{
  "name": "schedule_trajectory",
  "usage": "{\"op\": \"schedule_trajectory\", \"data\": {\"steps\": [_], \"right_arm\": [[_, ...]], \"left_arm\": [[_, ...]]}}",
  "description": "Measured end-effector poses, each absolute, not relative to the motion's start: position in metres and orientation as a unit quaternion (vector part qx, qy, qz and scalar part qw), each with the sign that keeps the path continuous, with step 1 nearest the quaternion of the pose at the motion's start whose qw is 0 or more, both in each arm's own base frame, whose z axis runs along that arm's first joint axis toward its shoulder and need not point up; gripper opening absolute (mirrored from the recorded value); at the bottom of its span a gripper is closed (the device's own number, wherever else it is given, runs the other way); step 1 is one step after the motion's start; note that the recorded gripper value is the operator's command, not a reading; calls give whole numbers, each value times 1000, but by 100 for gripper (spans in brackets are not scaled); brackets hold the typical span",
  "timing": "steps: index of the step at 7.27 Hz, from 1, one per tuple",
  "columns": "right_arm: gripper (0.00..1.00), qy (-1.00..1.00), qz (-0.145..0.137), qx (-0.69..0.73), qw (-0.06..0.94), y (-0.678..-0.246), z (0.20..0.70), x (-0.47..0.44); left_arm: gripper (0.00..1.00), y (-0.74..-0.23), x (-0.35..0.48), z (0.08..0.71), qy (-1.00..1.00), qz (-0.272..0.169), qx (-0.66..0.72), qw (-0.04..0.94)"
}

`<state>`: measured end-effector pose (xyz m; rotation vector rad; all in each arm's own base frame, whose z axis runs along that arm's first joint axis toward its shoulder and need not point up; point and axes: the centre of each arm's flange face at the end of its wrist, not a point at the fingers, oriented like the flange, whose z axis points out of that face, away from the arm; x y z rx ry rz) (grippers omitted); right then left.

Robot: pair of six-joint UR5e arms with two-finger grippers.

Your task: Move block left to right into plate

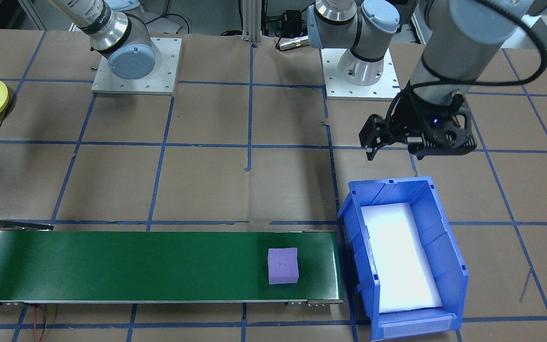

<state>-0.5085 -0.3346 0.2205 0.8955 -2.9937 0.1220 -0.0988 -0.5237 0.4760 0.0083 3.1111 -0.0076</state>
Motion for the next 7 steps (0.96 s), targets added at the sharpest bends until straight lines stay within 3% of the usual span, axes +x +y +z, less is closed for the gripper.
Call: {"op": "schedule_trajectory", "data": {"steps": [3, 7], "right_arm": [[100, -970, 49, 235, 34, -379, 265, -472], [100, -979, 56, 196, 31, -531, 342, -257]], "left_arm": [[100, -480, -98, 507, 1000, 22, 13, 17], [100, -478, -110, 502, 1000, 20, 12, 13]]}}
